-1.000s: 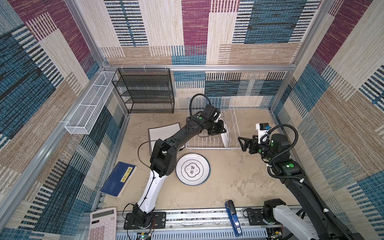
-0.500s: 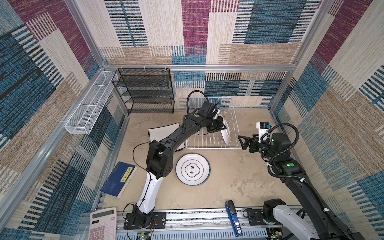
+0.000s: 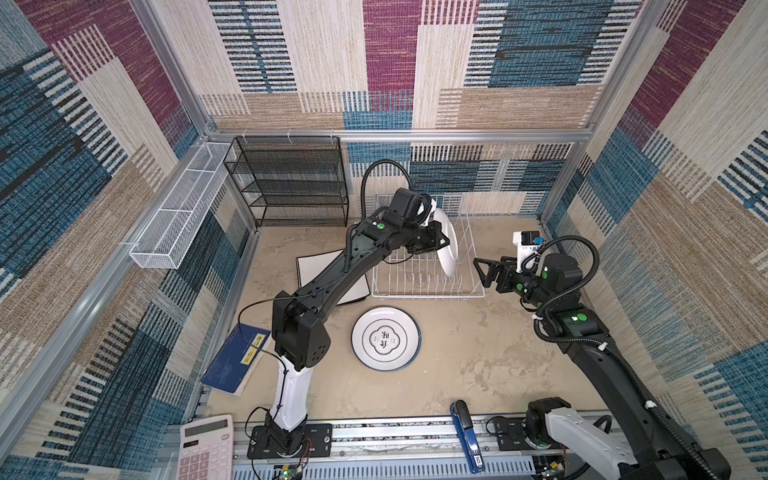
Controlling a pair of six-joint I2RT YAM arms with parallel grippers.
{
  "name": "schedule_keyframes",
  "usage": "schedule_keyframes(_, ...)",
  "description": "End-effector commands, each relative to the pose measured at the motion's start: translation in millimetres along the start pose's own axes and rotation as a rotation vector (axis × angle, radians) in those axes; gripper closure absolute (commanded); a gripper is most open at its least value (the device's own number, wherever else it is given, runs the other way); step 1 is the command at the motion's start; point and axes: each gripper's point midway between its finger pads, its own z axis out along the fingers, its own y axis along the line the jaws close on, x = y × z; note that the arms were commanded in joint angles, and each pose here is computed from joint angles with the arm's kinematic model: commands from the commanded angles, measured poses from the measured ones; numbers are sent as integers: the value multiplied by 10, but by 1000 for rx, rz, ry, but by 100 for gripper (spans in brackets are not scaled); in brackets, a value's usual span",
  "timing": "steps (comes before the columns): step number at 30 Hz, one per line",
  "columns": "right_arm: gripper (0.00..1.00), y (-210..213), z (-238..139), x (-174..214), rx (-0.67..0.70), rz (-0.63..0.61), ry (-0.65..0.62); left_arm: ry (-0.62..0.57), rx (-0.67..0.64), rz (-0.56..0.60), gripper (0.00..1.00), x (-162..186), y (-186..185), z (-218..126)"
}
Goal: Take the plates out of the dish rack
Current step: 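Pull the white plate up out of the rack with the left gripper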
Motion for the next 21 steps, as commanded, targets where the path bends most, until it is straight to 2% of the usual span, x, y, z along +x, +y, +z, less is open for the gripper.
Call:
schedule_keyframes(1, 1, 119, 19, -196, -54, 36, -45, -57, -83, 145, 100, -91, 55, -214)
schedule_keyframes(7, 1, 205, 114, -341, -91, 111, -22, -176, -197, 310, 100, -135, 175, -549)
schedule_keyframes(14, 1, 398, 227, -560, -190, 165, 0, -332, -186, 557, 100, -69, 65, -968)
schedule_keyframes(17, 1, 442, 284, -626, -221, 176, -2, -382, -230, 660, 100, -23, 107, -1128)
schedule_keyframes(21, 0, 572, 384, -671, -302, 191, 45, -400, -265, 823, 100, 112, 157, -1249)
